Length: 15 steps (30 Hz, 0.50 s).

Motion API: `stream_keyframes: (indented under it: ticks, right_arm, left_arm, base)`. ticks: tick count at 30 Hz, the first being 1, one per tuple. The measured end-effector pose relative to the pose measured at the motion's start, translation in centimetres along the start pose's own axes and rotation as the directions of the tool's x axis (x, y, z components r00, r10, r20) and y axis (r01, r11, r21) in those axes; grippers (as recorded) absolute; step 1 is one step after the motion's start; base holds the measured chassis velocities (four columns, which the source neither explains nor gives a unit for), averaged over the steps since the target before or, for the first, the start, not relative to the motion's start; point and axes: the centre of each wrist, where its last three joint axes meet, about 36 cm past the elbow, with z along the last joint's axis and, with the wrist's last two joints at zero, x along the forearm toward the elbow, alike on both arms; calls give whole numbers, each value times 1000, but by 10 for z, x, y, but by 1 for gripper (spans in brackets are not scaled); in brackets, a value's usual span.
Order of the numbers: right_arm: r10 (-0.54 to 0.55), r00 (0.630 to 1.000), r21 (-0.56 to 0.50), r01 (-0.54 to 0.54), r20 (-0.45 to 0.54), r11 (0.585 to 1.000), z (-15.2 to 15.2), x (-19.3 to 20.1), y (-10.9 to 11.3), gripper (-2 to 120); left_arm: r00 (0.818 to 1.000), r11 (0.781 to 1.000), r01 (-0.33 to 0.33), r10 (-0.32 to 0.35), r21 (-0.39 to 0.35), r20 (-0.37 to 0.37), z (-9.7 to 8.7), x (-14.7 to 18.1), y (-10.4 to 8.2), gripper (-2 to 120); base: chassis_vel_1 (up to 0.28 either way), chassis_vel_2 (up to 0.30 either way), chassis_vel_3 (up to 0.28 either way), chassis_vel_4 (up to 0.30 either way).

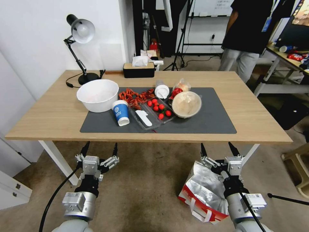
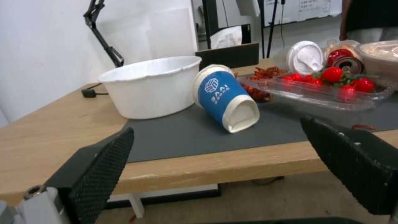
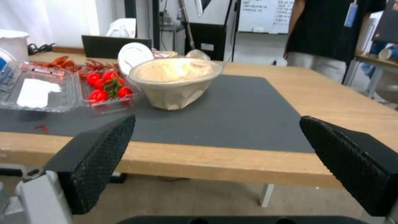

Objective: Pick up the food delivery bag from the floor and place it on the table.

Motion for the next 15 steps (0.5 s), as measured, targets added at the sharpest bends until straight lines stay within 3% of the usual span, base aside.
stream_keyframes:
  ticks: [3,6,10,15]
  right_arm:
    - [-94,989,-71,87,-113,994,-2,5,1,100]
    - [-151,975,-113,134,-161,985,-2,6,1,100]
    - [-169,973,-118,151,-159,981,-1,3,-6,100]
    - [-181,976,-104,168,-122,980,-2,1,-13,100]
  left_arm:
    - [999,998,17,-15,60,-35,-2,1,-8,100]
    - [996,992,35,-25,124,-84,-5,3,-16,100]
    - [982,973,61,-19,223,-186,-8,10,-32,100]
    - [986,974,69,-33,217,-164,2,21,-32,100]
  base:
    - [0,0,0,0]
    - [0,0,0,0]
    - [0,0,0,0]
    - [0,0,0,0]
